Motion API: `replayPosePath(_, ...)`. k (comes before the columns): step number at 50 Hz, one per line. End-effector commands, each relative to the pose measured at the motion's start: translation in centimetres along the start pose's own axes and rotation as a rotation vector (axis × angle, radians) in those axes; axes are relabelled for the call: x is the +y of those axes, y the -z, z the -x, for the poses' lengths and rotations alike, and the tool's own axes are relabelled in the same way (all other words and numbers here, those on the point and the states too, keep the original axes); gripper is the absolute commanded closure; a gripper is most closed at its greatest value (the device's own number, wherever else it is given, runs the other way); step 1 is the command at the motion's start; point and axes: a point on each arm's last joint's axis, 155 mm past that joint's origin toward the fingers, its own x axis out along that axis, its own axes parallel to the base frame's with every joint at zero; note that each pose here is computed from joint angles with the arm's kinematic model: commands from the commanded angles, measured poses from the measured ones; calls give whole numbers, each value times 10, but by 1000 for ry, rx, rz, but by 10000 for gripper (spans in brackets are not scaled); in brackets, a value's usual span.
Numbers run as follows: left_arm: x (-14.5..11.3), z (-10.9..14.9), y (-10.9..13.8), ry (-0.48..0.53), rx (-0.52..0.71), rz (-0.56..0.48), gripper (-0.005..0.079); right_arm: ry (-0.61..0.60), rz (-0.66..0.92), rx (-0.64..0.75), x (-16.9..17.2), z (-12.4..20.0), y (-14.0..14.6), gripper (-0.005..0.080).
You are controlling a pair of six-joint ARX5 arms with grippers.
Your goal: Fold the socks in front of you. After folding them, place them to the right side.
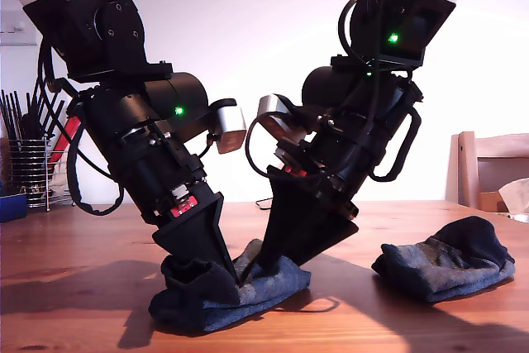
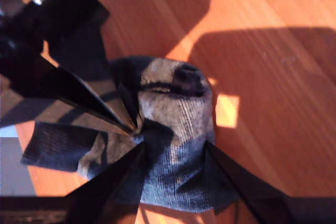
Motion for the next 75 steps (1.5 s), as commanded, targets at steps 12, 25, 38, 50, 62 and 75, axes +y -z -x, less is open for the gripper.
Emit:
replayPosePath(12, -9, -10, 23, 29, 81, 23, 762, 4, 34, 34, -8, -27, 9, 435)
replayPosePath(25, -9, -10, 23, 30, 81, 17, 762, 13, 35, 24, -11, -26, 7, 434)
replayPosePath(38, -5, -10, 24, 14, 87, 12, 762, 5, 30, 37, -8, -26, 10, 689)
replayPosePath(50, 2, -9, 26, -24, 99, 6, 762, 0, 25, 45, -6, -26, 12, 763)
replayPosePath(62, 17, 11, 9, -101, 73, -12, 762, 27, 41, 26, -7, -15, 1, 764)
replayPosePath(75, 26, 44, -16, -165, -1, -34, 762, 70, 56, 17, -8, 1, -13, 764)
